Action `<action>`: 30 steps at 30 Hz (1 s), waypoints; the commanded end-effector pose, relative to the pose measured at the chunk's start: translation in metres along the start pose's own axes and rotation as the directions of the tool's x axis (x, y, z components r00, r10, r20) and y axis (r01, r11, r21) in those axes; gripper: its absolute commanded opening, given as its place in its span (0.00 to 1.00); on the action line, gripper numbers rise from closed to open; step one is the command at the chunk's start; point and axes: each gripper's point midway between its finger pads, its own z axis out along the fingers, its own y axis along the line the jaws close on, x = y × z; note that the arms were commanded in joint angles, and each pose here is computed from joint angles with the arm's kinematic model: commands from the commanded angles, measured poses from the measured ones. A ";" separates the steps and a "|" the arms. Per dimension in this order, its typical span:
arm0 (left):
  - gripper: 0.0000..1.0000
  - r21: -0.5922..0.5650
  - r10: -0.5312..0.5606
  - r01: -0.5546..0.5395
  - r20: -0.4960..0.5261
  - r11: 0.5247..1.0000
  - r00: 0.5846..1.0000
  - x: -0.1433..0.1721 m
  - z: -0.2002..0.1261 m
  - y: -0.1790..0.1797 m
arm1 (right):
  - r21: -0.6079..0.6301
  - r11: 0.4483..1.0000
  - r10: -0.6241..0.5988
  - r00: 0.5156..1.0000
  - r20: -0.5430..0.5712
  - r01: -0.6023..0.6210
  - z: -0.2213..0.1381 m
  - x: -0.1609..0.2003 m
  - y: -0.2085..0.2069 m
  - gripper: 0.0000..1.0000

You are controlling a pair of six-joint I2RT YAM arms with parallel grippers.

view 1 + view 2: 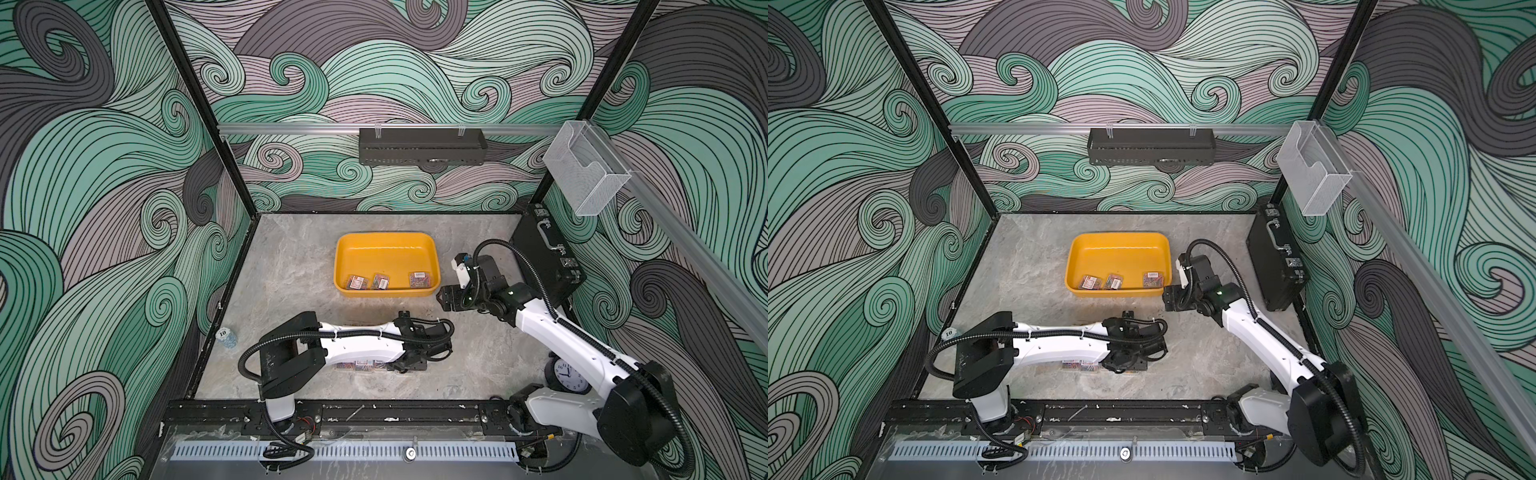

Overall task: Take the paper clips out of the storage box
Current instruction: Place the boxed paper clips at the center of the board.

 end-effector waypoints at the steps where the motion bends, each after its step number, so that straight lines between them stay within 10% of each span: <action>1: 0.62 -0.072 0.039 -0.037 0.021 0.997 0.999 -0.004 -0.004 0.008 | -0.003 1.000 -0.004 1.000 0.004 0.004 -0.007 -0.002 0.000 0.86; 30: 0.60 -0.146 0.106 -0.104 0.006 0.984 0.994 -0.002 0.001 0.013 | -0.001 1.000 -0.005 1.000 0.006 0.005 -0.008 -0.002 0.000 0.87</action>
